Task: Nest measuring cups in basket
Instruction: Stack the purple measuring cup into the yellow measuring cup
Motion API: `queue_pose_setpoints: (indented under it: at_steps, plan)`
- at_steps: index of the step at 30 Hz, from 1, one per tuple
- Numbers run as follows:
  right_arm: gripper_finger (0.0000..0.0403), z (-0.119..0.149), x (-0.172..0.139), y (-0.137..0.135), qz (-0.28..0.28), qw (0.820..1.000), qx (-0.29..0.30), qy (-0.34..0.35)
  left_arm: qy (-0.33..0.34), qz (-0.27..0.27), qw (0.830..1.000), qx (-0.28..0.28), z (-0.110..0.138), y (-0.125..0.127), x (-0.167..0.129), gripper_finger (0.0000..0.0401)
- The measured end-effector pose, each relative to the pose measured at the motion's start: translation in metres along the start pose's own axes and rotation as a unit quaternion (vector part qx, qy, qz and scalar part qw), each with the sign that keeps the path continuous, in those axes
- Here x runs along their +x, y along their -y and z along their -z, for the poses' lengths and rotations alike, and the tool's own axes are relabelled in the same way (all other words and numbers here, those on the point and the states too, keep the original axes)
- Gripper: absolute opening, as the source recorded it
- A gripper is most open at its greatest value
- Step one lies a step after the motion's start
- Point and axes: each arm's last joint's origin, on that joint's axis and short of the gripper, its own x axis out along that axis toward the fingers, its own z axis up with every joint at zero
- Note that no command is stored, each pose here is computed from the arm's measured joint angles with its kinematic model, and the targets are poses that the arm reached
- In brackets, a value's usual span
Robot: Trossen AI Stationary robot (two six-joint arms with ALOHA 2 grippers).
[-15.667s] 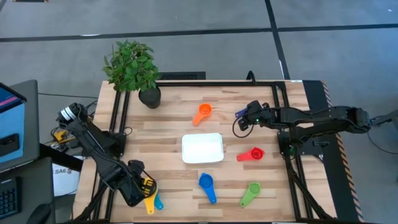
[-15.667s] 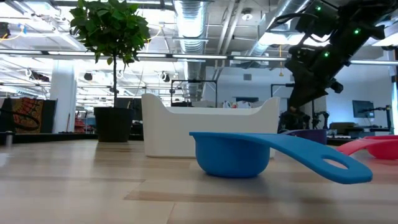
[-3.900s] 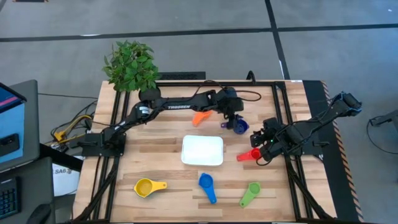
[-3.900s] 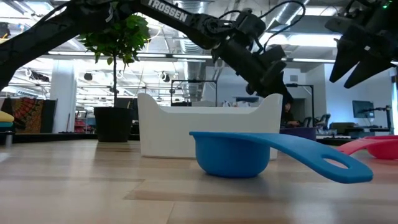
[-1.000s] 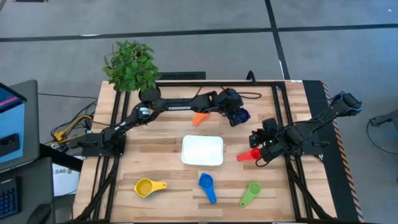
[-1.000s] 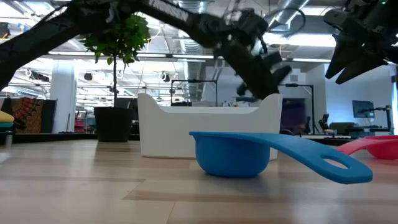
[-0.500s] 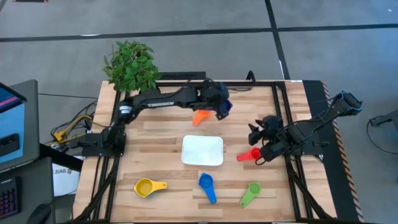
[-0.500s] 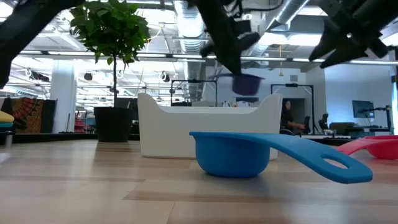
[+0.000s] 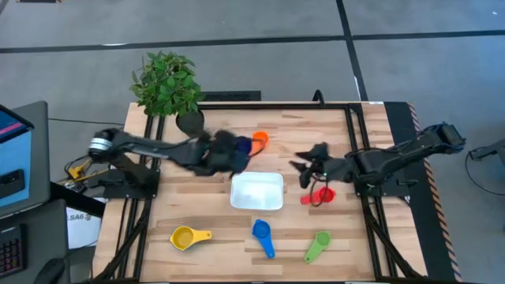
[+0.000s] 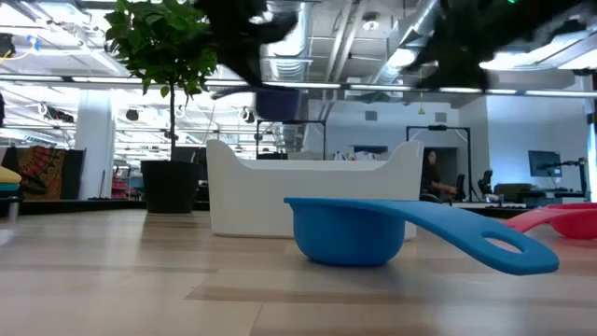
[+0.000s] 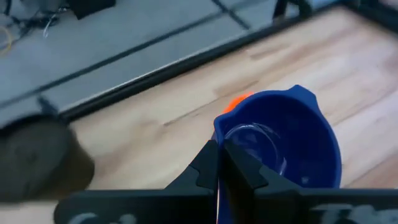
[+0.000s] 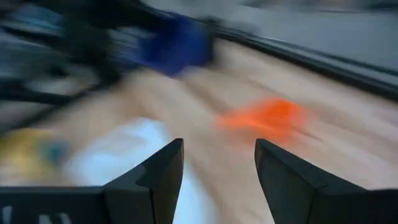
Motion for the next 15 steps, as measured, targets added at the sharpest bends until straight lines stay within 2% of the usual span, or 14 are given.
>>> queue_pose_setpoints:
  at_steps: [3, 5, 7, 11, 15]
  plan:
    - [0.0222, -0.006, 0.016, -0.003, -0.131, 0.991, 0.012, 0.028, 0.041, 0.016, 0.997, -0.069, 0.018, -0.013, -0.03, 0.0]
    - [0.0222, -0.008, 0.026, -0.006, -0.172, 0.984, 0.021, 0.041, 0.078, 0.025, 0.99, -0.117, 0.029, -0.019, -0.047, 0.0]
    - [0.0223, -0.006, 0.037, -0.009, -0.194, 0.979, 0.031, 0.054, 0.12, 0.028, 0.979, -0.161, 0.041, -0.026, -0.06, 0.0]
    - [0.0227, 0.006, 0.064, -0.023, -0.205, 0.977, 0.04, 0.053, 0.192, 0.035, 0.952, -0.235, 0.062, -0.032, -0.071, 0.0]
    - [0.0228, 0.012, 0.095, -0.042, -0.21, 0.976, 0.022, 0.061, 0.22, 0.04, 0.937, -0.27, 0.077, -0.031, -0.068, 0.0]
